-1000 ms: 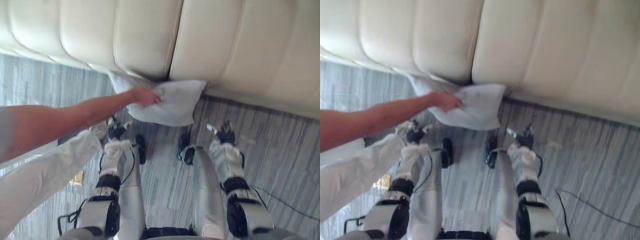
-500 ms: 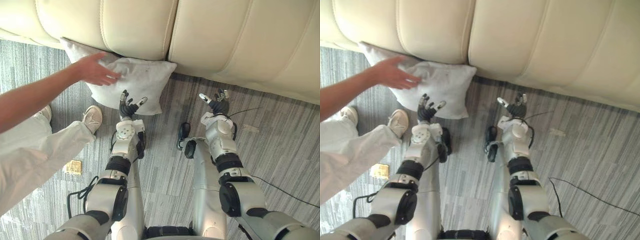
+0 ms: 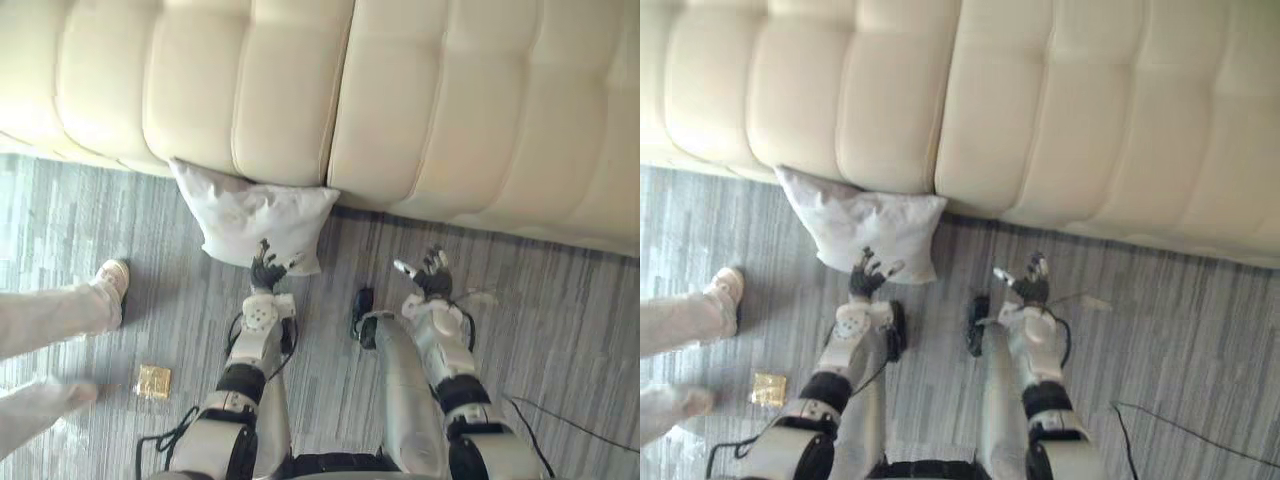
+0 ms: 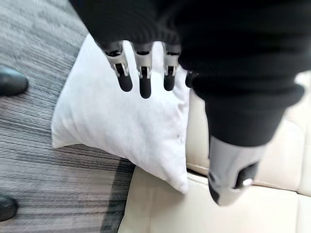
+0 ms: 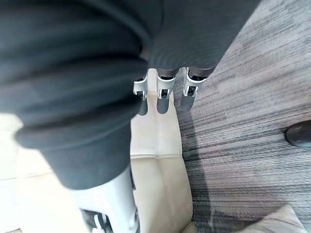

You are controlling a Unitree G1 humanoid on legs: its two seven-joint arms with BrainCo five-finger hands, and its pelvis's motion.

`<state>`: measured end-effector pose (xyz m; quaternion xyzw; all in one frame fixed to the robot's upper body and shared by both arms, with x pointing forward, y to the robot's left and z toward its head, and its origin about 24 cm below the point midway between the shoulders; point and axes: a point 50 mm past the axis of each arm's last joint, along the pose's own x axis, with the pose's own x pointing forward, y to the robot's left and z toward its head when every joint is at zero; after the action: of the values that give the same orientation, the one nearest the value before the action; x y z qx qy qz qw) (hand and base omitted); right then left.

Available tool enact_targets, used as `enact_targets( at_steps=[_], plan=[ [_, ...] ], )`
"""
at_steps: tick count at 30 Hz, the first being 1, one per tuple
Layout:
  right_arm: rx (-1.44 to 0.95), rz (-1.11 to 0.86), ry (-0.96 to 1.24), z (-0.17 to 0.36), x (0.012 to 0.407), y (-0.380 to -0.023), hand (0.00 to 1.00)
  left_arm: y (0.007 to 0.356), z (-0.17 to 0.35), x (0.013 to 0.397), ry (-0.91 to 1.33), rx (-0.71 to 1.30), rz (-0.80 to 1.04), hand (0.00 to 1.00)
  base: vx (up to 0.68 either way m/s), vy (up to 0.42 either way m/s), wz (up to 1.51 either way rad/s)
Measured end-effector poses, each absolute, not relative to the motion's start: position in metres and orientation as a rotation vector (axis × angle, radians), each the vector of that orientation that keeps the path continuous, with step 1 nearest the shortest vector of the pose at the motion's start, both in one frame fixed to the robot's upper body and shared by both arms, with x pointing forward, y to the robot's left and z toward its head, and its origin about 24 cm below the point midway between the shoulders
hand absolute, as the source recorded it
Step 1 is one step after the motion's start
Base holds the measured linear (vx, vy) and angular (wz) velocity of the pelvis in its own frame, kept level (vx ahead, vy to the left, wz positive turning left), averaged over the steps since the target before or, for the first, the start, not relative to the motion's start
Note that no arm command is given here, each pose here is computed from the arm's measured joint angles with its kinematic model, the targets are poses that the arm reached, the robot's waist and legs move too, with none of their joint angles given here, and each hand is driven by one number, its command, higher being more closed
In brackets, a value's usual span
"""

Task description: Pick up cushions and gather them together orderly.

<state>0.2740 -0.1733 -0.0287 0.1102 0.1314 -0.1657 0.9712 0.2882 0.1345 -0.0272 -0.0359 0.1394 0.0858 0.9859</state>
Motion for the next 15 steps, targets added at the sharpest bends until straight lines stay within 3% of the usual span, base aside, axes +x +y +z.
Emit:
enact_targets(
  at_steps=[9,15],
  plan=[
    [0.180,-0.407,0.604,-0.105,0.170,-0.186,0.00,0.155,-0.103,0.201,0.605,-0.062,0.224,0.00,0.12,-0.008,-0.03],
    [0.141,-0.424,0.785,-0.132,0.134,-0.192,0.00,0.164,-0.133,0.159,0.788,-0.051,0.240,0.00,0.12,0.021,-0.02]
  ],
)
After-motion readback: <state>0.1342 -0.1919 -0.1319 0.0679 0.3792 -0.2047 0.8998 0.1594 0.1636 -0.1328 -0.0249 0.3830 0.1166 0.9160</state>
